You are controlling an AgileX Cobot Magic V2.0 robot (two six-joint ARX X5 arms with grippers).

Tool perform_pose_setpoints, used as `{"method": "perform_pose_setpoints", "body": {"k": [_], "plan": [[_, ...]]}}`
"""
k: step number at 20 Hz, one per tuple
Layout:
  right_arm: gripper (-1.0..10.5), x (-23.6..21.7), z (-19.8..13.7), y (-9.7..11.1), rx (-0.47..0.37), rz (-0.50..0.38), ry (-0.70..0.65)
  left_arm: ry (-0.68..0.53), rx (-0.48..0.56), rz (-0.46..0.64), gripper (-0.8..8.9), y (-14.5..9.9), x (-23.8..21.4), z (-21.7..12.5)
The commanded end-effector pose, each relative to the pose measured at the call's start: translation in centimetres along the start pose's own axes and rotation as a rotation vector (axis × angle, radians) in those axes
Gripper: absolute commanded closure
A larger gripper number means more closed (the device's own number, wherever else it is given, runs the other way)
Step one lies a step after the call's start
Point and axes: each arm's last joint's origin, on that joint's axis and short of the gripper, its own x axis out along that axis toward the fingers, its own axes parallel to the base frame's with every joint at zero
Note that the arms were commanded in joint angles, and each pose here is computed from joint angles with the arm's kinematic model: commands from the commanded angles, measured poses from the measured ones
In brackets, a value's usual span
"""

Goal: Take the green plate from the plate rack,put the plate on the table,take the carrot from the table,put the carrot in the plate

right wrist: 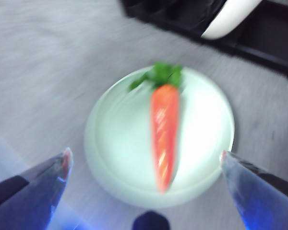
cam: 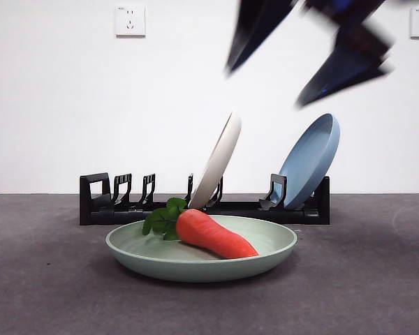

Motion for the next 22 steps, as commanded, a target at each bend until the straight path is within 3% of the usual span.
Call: {"method": "perform_pose_setpoints", "body": {"k": [1,6,10,11,15,22], "plan": [[4.1,-3.6,-1.4,0.3,0.003,0.02,0.019,0.009,-0.002,0.001,3.42,0.0,0.1,-0.1],[4.1,-9.3,-5.5,0.6,0.021,0.056,0.135,0.085,-0.008,0.006,3.43,0.1,0.0,-0.9],[4.4,-10.9,-7.0,0.6,0.025,0.052,0.169,0.163,-0.027,-0.007,3.63,0.1,-0.1,-1.6],[5.1,-11.0,-7.1,0.6,0.025,0.053,0.165,0.176,-0.028,-0.018,4.27,0.1,-0.1,-1.7],[9.7,-11.2,-7.1,0.6,0.024,0.054,0.158,0.203,-0.042,-0.021,8.39,0.1,-0.1,-2.0],[9.5,-11.2,-7.1,0.6,0.027,0.051,0.155,0.206,-0.04,-0.015,8.17,0.2,-0.1,-2.0]]}}
